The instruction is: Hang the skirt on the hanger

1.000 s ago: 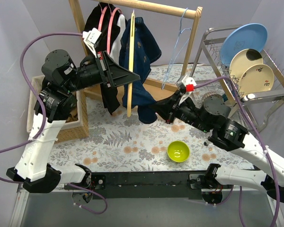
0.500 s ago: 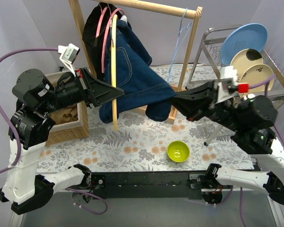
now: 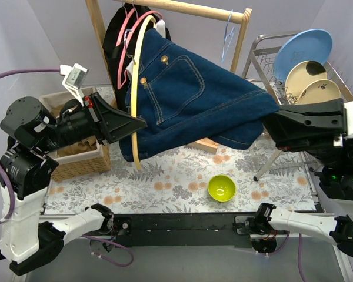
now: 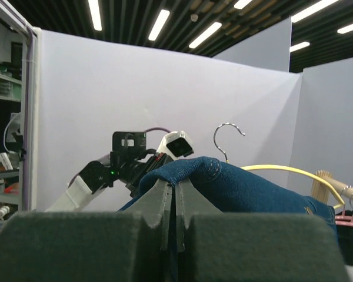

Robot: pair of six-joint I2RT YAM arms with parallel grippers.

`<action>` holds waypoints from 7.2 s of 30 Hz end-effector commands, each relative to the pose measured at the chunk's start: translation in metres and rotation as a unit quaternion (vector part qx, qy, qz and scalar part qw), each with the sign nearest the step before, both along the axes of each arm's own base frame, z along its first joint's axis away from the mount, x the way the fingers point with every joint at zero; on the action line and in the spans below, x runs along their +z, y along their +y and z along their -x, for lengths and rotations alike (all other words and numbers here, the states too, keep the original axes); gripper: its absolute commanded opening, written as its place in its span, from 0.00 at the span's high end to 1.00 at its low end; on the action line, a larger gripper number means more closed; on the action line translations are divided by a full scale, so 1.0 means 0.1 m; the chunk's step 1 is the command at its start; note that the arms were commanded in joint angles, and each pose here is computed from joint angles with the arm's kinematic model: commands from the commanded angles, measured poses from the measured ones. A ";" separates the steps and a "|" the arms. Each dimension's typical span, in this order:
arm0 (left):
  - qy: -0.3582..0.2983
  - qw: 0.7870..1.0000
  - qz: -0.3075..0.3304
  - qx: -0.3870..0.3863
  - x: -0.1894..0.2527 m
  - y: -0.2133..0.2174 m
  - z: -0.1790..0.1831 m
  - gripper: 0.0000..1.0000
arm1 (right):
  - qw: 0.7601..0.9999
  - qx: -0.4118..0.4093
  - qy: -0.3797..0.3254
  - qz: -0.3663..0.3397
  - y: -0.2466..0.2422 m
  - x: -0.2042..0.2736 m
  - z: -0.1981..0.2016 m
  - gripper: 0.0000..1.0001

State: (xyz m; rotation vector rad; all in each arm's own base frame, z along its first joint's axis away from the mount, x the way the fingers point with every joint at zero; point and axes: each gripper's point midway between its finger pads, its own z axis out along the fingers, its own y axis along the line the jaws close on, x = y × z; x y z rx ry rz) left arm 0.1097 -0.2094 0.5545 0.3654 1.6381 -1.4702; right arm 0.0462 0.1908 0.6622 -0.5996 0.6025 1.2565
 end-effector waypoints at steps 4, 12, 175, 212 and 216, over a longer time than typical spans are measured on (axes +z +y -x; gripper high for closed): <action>-0.073 0.994 0.016 0.080 0.28 0.29 0.03 1.00 | 0.978 0.039 -0.117 -0.170 -0.94 0.50 0.70 0.99; -0.078 0.992 0.013 0.101 0.33 0.36 0.05 1.00 | 0.965 0.100 -0.142 -0.199 -1.25 0.54 1.05 0.99; -0.215 0.779 -0.173 0.563 0.12 1.96 -0.89 1.00 | 0.981 0.097 0.166 0.025 0.86 -1.19 -0.43 0.02; 0.112 0.548 -0.311 0.769 -2.50 3.74 -2.85 1.00 | 0.989 -0.005 0.145 0.034 0.16 -1.54 -0.32 0.02; 0.191 0.587 -0.305 0.725 -3.40 3.54 -2.92 0.96 | 0.989 -0.006 0.143 0.037 0.17 -1.57 -0.32 0.02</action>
